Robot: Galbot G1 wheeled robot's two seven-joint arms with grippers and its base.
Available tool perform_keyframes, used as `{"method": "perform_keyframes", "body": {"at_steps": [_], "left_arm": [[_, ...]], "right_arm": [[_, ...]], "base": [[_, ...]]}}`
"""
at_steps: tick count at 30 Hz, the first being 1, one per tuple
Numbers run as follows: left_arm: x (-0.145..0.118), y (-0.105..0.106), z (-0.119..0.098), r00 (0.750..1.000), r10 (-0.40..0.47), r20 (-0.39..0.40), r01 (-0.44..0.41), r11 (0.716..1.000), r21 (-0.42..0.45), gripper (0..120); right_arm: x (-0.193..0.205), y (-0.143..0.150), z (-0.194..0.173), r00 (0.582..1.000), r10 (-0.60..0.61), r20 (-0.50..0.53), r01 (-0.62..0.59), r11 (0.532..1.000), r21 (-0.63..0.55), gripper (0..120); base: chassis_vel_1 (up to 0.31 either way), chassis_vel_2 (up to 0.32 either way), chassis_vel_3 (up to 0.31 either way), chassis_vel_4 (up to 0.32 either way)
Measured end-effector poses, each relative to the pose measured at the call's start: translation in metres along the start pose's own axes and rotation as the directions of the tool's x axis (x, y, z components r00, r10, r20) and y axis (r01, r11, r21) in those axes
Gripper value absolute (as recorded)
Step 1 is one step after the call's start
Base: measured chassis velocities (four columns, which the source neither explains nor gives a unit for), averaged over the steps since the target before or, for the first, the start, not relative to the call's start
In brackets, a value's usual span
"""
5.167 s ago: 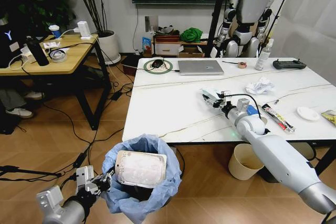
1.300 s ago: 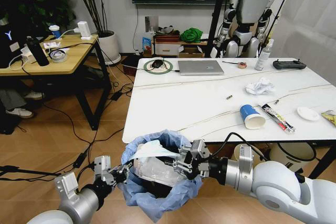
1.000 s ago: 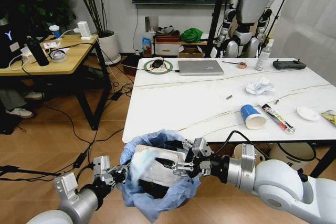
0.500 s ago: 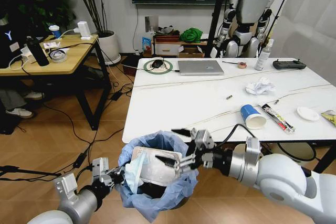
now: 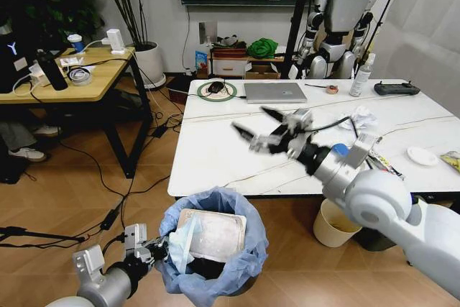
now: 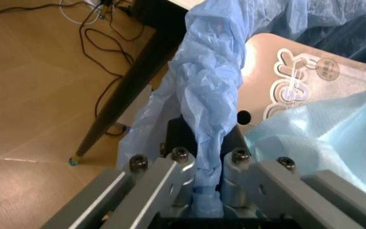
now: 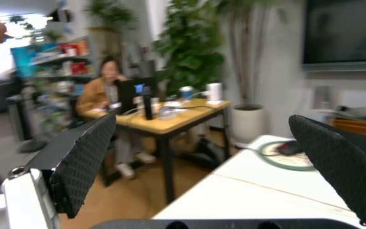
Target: Pick up the trash bin and place the trash from the table into it.
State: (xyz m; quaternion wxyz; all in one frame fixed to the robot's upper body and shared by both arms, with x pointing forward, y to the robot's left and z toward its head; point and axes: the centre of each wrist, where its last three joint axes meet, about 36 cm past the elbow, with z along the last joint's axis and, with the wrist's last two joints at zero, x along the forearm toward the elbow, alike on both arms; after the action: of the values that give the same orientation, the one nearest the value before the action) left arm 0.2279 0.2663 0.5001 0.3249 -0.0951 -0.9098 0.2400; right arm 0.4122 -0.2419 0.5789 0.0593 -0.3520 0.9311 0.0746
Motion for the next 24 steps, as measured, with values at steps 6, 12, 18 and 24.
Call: {"method": "perform_keyframes", "body": {"at_steps": [6,12,18,24], "left_arm": [[0.004,-0.002,0.002,1.000,-0.017,-0.012,0.017,1.000,0.006,0],[0.007,-0.005,0.002,0.999,-0.024,-0.035,0.024,1.000,0.003,0],[0.009,-0.005,-0.001,0.999,-0.033,-0.037,0.031,0.999,-0.029,0],[0.012,-0.008,-0.005,0.998,-0.025,-0.051,0.021,0.997,-0.072,0]], "right_arm": [[0.004,-0.011,0.011,0.982,0.185,0.017,-0.185,0.983,-0.002,100],[0.020,-0.025,0.021,0.963,0.271,0.012,-0.271,0.963,0.011,100],[0.030,-0.020,0.028,0.952,0.306,0.003,-0.306,0.952,-0.011,100],[0.043,-0.036,0.030,0.907,0.421,0.015,-0.421,0.907,-0.011,100]], "base": [[0.000,0.000,0.000,0.000],[0.000,0.000,0.000,0.000],[0.000,0.000,0.000,0.000],[0.000,0.000,0.000,0.000]]}}
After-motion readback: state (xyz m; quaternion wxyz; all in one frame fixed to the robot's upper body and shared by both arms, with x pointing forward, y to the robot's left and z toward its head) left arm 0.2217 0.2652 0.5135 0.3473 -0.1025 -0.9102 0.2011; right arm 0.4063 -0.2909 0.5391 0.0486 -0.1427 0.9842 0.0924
